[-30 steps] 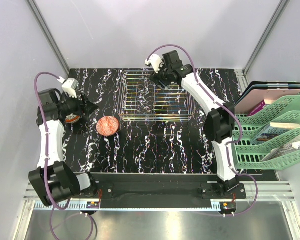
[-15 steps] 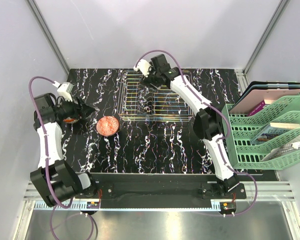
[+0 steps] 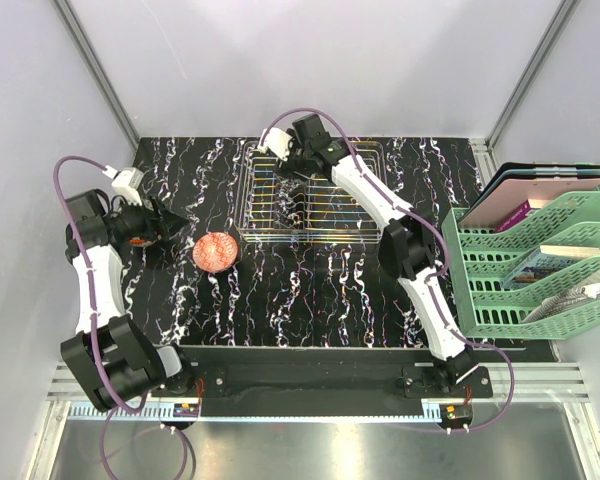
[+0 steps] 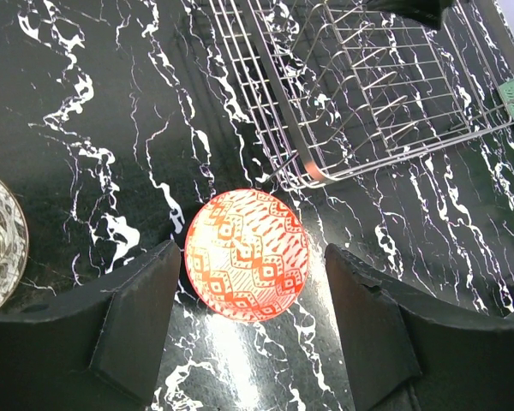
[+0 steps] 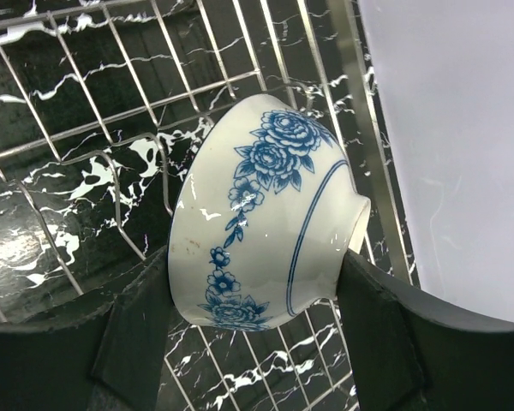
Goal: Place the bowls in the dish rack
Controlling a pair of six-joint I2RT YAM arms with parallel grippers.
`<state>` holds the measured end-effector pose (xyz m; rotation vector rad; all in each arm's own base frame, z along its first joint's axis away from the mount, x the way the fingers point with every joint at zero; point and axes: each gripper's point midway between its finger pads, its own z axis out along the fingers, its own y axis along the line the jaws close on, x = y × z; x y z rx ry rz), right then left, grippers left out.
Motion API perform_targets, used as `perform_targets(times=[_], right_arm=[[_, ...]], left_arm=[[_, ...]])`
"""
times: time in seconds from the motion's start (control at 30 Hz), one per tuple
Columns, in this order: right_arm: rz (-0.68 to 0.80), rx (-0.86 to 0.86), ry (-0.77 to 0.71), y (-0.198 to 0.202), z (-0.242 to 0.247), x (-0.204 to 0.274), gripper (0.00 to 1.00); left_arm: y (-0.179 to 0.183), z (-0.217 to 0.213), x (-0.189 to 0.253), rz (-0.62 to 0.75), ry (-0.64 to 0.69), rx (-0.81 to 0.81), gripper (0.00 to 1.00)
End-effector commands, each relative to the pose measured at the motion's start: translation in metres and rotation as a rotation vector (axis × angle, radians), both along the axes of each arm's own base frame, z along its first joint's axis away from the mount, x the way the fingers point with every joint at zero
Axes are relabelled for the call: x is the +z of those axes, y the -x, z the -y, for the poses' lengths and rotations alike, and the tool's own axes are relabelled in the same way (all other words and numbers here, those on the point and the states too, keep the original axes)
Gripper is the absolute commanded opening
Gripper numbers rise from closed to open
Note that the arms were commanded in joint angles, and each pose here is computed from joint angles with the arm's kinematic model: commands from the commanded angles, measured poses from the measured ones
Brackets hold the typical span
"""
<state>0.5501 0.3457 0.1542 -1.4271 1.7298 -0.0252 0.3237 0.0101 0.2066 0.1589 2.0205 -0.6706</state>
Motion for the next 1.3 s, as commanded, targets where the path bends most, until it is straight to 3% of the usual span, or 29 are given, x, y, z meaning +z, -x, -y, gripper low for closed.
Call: perform_targets(times=[0.0, 0.27, 0.4, 0.43, 0.63, 0.67, 0.9, 1.27], right_arm=[[0.154, 0.075, 0.003, -0.01, -0.023, 0.036, 0.0], [0.186, 0.127, 0.045, -0.009, -0.034, 0.031, 0.0], [0.214, 0.147, 0.083, -0.012, -0.037, 0.028, 0.1], [0.221, 0.151, 0.09, -0.012, -0.038, 0.027, 0.18], [0.226, 0.164, 0.127, -0.012, -0.041, 0.017, 0.4], [0.227, 0.163, 0.128, -0.013, -0.04, 0.017, 0.53], [0.241, 0.131, 0.149, -0.016, -0.037, 0.018, 0.99], [0.293, 0.116, 0.175, -0.016, -0.033, 0.04, 1.0]], left_arm=[[-0.001, -0.002, 0.007, 0.063, -0.009, -0.03, 0.72], [0.003, -0.004, -0.004, 0.044, 0.011, -0.03, 0.72], [0.004, -0.006, -0.009, 0.036, 0.018, -0.03, 0.72], [0.005, -0.005, -0.01, 0.031, 0.022, -0.031, 0.72], [0.007, -0.006, -0.016, 0.023, 0.031, -0.032, 0.72], [0.006, -0.007, -0.017, 0.023, 0.031, -0.033, 0.72], [0.008, -0.008, -0.021, 0.014, 0.046, -0.033, 0.73], [0.011, -0.008, -0.03, -0.008, 0.078, -0.036, 0.73]])
